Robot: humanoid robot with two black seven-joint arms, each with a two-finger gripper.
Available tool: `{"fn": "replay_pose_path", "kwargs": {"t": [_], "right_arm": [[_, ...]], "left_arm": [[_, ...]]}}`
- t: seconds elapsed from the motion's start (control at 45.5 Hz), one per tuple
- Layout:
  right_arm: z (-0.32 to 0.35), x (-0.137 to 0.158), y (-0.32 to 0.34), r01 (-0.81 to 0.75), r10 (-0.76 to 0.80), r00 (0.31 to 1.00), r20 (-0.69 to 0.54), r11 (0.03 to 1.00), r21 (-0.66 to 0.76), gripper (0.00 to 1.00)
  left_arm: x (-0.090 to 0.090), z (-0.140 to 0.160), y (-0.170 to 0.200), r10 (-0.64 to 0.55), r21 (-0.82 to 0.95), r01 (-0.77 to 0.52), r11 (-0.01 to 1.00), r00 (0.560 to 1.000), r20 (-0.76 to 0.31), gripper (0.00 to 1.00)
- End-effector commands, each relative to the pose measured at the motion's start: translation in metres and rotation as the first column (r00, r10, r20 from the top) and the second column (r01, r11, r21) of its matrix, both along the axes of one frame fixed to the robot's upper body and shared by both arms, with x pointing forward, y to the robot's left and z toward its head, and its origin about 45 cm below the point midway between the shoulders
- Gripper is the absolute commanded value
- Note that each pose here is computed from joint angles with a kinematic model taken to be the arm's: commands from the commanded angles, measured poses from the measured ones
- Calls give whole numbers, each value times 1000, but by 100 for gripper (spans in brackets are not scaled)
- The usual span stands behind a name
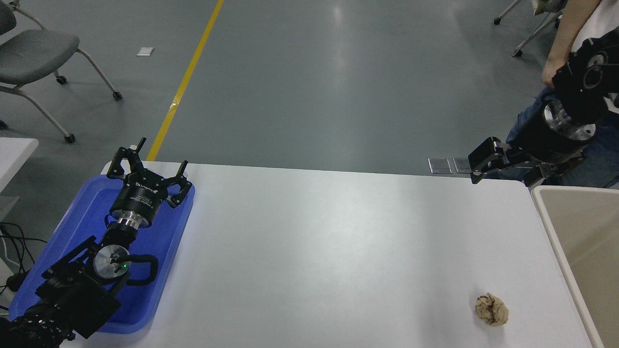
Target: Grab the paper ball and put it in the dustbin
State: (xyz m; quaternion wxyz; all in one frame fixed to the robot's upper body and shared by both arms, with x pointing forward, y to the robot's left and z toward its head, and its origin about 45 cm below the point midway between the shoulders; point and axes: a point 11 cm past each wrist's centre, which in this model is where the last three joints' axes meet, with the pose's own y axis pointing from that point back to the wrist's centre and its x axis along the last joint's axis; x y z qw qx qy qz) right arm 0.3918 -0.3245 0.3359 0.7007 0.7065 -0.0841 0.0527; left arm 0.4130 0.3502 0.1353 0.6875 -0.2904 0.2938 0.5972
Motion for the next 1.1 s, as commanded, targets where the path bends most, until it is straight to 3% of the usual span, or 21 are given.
{"fn": "replay_pose_path", "kwargs": {"t": [0.0, 1.077], "right_arm": [[0, 0, 0, 1, -1, 1000, 0, 1000, 1, 100], [4, 4, -1, 3, -3, 1000, 17, 1000, 0, 100]], "left_arm": [[0, 0, 0, 1, -1, -1, 1000, 1000, -1, 100], [0, 0, 0, 0, -1, 0, 1000, 1000, 0, 100]]}}
